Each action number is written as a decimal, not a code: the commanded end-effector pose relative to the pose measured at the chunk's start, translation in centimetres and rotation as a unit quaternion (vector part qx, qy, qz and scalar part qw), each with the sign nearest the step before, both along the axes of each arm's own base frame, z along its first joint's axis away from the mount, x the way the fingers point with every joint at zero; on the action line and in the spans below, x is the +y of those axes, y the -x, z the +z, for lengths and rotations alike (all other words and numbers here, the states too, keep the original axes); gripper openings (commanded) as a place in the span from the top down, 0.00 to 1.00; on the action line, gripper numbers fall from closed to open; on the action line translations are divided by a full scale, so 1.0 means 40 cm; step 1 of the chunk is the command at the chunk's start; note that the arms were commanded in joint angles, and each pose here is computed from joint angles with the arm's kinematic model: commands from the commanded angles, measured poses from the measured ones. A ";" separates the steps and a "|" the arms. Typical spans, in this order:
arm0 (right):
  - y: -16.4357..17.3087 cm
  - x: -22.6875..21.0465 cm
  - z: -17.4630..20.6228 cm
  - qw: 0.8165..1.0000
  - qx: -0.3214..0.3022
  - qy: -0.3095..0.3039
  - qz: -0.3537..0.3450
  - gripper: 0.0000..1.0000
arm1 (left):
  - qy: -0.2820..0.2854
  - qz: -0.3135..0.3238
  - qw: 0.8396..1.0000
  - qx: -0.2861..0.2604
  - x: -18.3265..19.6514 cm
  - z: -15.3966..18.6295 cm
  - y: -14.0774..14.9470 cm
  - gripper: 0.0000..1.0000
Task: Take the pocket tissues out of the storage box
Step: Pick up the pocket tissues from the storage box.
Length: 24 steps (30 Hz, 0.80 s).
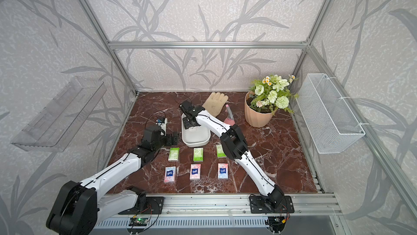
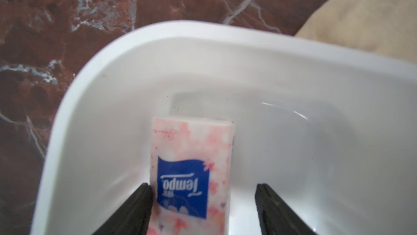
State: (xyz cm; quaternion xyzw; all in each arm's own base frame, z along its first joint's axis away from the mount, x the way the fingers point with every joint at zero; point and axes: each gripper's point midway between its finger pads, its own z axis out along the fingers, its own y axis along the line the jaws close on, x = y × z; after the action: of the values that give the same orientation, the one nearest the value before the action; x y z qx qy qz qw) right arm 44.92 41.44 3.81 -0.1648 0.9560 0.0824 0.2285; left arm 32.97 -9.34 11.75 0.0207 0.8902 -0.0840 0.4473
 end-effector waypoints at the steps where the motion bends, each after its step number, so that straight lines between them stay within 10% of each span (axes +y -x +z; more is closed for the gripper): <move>1: -0.001 0.003 0.004 1.000 -0.002 -0.007 0.021 0.20 | -0.001 0.004 1.000 0.003 0.001 -0.008 0.003 0.00; 24: -0.015 0.003 0.017 0.999 -0.013 0.015 0.034 0.43 | -0.002 0.008 1.000 -0.001 0.005 -0.004 0.001 0.00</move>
State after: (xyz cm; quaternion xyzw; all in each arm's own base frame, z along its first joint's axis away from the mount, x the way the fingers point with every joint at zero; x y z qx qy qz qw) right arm 45.57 42.20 2.85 -0.1986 0.9488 0.0830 0.2311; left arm 32.98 -9.27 11.75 0.0184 0.8902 -0.0829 0.4476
